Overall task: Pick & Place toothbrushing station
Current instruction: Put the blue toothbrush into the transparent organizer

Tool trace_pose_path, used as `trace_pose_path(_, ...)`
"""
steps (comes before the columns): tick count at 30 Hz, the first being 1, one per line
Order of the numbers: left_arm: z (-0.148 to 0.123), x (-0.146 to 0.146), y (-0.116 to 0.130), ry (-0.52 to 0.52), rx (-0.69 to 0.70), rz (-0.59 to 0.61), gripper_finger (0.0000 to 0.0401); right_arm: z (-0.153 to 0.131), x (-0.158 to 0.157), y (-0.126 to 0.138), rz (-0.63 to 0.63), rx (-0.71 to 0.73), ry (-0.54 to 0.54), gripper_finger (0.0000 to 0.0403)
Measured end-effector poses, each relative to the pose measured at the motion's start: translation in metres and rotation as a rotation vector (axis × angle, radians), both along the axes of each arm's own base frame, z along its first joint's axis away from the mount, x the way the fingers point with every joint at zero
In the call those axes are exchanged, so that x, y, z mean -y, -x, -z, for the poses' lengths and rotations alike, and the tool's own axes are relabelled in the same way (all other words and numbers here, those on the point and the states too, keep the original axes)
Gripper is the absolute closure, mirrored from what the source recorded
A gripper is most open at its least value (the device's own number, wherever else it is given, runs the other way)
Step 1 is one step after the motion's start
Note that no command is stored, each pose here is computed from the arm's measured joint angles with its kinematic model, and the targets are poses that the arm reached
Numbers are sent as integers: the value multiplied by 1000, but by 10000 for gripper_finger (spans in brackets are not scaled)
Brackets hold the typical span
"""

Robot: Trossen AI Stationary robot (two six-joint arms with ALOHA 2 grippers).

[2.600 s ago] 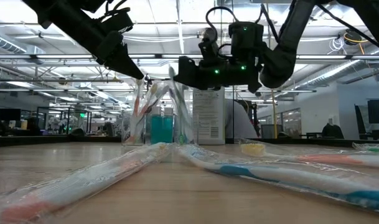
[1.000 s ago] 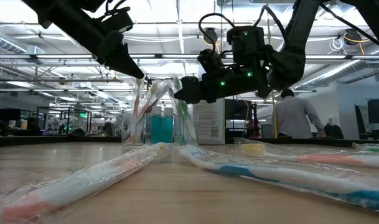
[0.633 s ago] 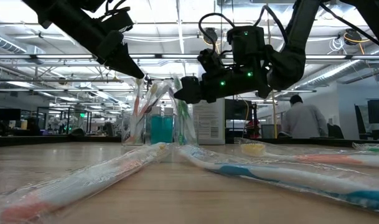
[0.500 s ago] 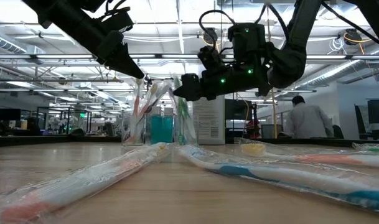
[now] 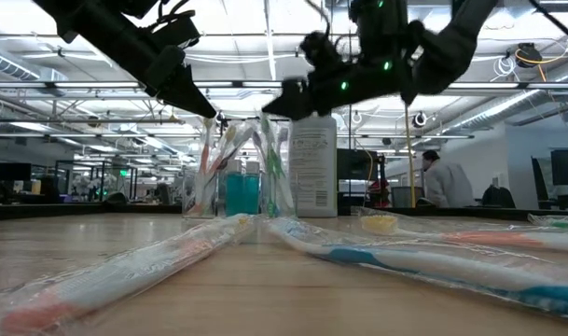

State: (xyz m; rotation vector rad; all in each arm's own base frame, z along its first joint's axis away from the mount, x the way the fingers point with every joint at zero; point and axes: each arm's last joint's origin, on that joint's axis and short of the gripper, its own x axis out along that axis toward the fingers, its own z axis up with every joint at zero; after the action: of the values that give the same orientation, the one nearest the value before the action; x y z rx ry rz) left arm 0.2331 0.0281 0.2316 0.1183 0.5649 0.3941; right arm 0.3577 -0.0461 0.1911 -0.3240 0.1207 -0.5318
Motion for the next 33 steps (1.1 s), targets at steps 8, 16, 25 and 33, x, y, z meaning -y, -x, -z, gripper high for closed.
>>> trace_pose_path(8,0,0,0,0,1,0,256,-45,-20,24,-51,-76,-7,136)
trace_pose_path(16,-5,0,-3,-2,66,-2,256,-51,-30,59,-35,-282,-228,137)
trace_pose_path(25,-16,3,-11,231,282,11,256,-40,-39,76,-3,-440,-336,140)
trace_pose_path(33,-1,45,-27,597,240,315,256,-40,-40,76,-11,-443,-335,140)
